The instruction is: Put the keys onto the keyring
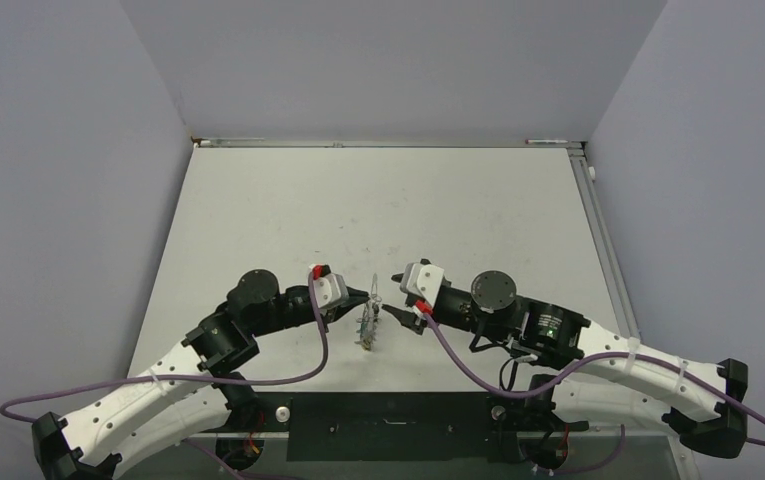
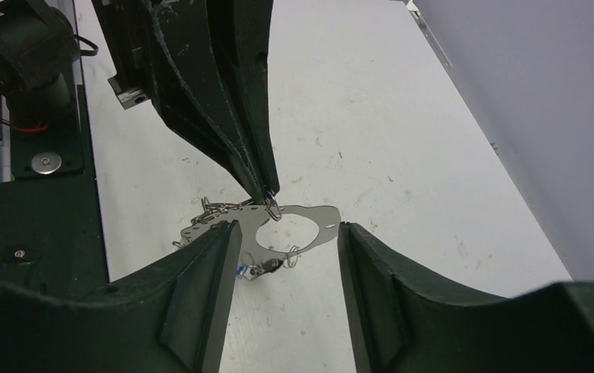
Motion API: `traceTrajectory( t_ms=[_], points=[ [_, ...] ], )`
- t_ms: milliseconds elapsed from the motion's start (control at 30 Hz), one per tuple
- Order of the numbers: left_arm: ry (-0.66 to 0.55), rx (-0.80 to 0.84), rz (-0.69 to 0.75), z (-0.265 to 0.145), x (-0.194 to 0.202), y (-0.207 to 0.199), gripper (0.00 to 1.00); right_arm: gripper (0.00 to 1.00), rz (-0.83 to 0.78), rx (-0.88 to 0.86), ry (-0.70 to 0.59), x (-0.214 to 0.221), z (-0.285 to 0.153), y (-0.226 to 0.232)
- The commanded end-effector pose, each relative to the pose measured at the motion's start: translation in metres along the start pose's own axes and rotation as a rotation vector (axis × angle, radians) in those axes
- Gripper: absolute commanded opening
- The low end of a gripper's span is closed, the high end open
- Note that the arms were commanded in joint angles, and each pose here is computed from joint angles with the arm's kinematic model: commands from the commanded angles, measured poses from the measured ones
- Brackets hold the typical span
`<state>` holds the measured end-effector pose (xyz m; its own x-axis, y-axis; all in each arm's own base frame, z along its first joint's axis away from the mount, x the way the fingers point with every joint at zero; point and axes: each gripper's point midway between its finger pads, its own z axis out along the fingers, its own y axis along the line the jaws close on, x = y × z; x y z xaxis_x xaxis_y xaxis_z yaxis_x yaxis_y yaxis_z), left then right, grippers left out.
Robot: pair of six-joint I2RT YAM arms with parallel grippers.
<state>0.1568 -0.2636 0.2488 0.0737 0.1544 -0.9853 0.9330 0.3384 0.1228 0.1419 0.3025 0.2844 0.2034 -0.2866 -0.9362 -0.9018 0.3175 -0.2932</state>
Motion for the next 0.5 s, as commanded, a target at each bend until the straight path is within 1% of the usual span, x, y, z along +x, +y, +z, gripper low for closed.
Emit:
traceTrajectory(
  t_ms=[0, 100, 333, 467],
  points=[
    [-0.075, 0.030, 0.080, -0.007, -0.034, -0.002, 0.00, 0.47, -0.062, -0.056, -0.018, -0.019, -0.002, 0.004],
    [-0.074, 0.054, 0.081, -0.007, -0.033, -0.006, 0.00, 0.42, -0.068, -0.082, 0.003, -0.016, 0.004, 0.007],
    [-0.078, 0.083, 0.080, -0.007, -0.034, -0.011, 0.00, 0.40, -0.092, -0.124, 0.078, 0.006, 0.018, 0.013],
    [-0.078, 0.100, 0.077, -0.007, -0.034, -0.015, 0.00, 0.38, -0.073, -0.150, 0.093, 0.014, 0.026, 0.010]
  ],
)
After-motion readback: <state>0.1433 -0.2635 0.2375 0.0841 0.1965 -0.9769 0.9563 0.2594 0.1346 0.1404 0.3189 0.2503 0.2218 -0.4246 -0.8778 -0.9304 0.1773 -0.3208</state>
